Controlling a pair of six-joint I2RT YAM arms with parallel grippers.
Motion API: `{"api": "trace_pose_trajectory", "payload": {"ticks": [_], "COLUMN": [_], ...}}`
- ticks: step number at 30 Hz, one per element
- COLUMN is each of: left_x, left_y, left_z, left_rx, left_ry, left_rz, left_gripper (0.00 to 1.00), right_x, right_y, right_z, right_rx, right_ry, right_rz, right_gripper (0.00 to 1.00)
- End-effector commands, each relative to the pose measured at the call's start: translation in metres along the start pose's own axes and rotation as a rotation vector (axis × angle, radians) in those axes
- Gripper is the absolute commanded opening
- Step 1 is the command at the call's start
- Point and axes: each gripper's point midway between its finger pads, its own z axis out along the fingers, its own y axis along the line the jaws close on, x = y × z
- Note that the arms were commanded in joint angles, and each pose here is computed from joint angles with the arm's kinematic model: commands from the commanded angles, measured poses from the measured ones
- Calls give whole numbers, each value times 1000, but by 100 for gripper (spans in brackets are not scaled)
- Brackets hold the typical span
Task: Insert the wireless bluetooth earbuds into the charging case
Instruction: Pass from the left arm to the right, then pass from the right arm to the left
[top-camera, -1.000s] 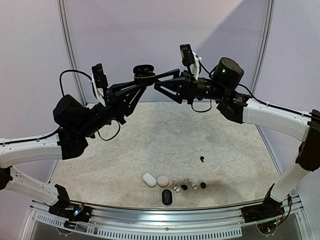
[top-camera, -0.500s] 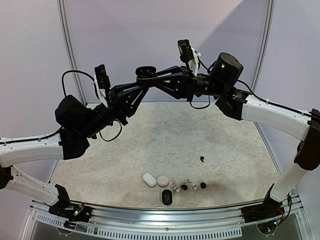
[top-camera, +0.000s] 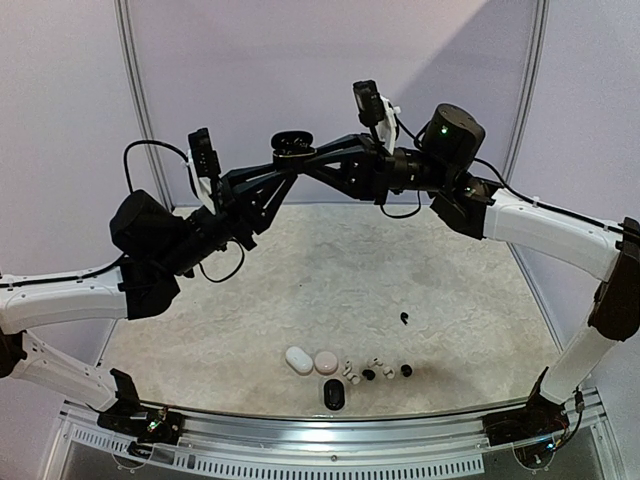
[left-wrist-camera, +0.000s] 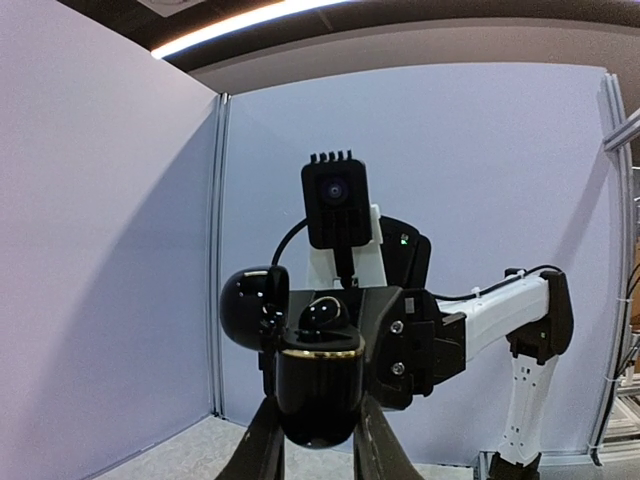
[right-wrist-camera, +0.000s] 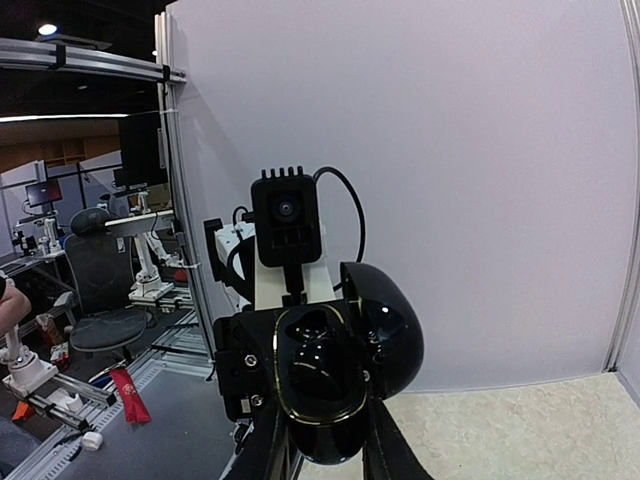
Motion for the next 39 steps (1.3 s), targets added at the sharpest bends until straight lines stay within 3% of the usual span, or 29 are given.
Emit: {"api": "trace_pose_trajectory", "payload": {"ticks": [1,5,9,14,16,18,26,39], "left_x": [-6,4,22,46,53,52,40,33], "left_y": [-7,-8,-7,-12,-13,-15,-16,-11], "left_z": [5,4,-2,-14,-19,-21,-13,-9], "left_rx": [14,21,32,115,140,162,183,192], "left_ry": [-21,17,97,226,272,283,270,264], "left_rz": [17,35,58,84,94,98,52,74], "left_gripper": [0,0,29,53,58,58,39,36], "right_x": [-1,2,0,1,3,5,11,19], "right_y": [3,4,8,11,12,13,16,17], "right_z": [4,2,-5,-15,-17,-20,-23,-23], "right_rx": [-16,-5,42,96,109,117,110,107], "right_ry": [11,30,63,119,138,154,168,193], "right_rz": [13,8,-49,-105,-124,-137,-141,-112], "right_gripper": [5,0,0,0,0,0,0,0]}}
